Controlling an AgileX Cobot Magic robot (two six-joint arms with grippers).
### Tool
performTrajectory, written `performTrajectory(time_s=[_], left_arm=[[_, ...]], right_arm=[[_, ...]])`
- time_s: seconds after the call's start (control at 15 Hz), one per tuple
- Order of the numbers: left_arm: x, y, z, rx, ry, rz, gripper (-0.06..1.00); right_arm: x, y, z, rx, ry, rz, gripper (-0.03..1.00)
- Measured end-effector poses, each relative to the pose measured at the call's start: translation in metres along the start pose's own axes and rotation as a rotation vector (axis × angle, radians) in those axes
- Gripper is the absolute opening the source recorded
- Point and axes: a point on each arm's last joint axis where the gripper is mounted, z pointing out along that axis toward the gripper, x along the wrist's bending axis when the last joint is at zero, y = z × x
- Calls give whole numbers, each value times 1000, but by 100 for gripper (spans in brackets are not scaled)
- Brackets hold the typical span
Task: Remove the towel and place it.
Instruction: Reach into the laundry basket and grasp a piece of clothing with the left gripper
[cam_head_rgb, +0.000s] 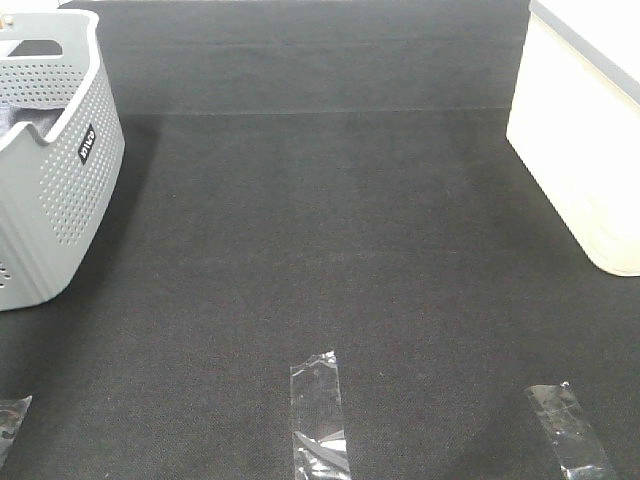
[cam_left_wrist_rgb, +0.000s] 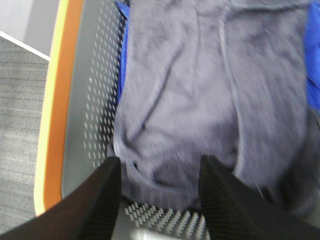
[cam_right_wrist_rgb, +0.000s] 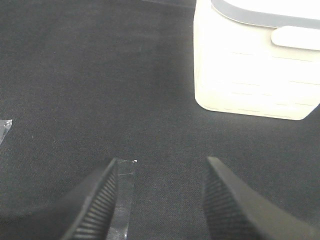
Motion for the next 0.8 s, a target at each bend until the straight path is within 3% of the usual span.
performTrajectory(time_s=[0.33,0.8], left_arm=[[18,52,58,42,68,-68,48],[1,85,154,52,99,-47,48]], right_arm=[[0,0,0,0,0,0,50],[0,0,0,0,0,0,50]])
